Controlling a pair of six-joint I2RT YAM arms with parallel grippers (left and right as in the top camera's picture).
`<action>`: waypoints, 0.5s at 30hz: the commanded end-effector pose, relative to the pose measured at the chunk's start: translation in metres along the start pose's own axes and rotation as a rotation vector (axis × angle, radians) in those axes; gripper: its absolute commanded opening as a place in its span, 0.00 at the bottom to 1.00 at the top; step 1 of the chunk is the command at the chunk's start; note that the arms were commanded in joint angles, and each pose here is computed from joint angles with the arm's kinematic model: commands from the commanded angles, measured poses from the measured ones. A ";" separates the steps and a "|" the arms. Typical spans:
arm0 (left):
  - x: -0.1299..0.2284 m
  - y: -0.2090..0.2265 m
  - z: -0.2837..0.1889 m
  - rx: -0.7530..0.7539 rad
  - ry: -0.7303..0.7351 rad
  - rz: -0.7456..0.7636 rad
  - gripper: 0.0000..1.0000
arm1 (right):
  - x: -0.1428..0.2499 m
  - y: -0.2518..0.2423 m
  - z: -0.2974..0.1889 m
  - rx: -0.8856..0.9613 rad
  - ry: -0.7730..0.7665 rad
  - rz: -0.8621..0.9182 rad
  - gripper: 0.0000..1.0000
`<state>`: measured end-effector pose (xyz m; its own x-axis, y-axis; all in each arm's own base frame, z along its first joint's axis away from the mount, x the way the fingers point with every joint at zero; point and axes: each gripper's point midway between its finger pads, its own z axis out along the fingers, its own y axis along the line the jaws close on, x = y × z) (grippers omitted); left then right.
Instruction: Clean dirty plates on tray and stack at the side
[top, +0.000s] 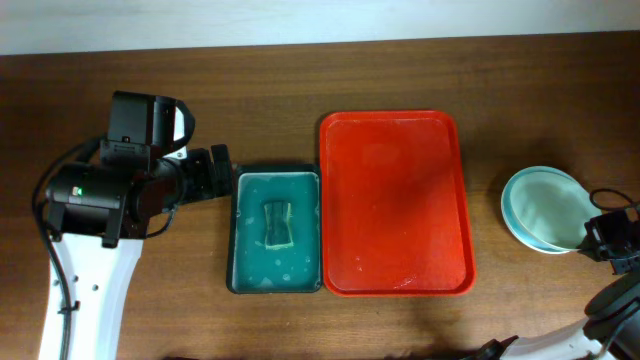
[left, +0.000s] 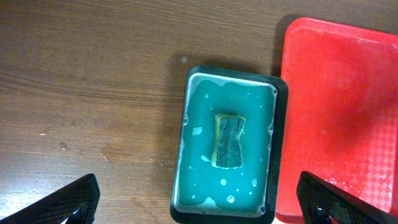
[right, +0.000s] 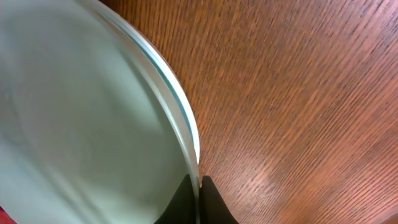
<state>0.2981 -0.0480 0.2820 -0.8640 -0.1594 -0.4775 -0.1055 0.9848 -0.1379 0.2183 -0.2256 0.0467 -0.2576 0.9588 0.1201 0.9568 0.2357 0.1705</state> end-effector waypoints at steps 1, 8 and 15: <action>-0.004 0.000 -0.006 0.005 -0.023 0.000 1.00 | 0.012 0.041 -0.010 -0.183 0.014 -0.202 0.05; -0.004 0.000 -0.006 0.005 -0.023 0.000 0.99 | 0.134 0.165 -0.048 -0.316 -0.067 -0.841 0.04; -0.004 0.000 -0.006 0.005 -0.023 0.000 0.99 | 0.158 0.191 -0.040 -0.189 -0.205 -0.857 0.04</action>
<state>0.2981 -0.0479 0.2820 -0.8639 -0.1598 -0.4776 -0.1060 0.9848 -0.1378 0.3540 0.0078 0.1403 -0.8983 0.3447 -0.2725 0.2265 0.8947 0.3851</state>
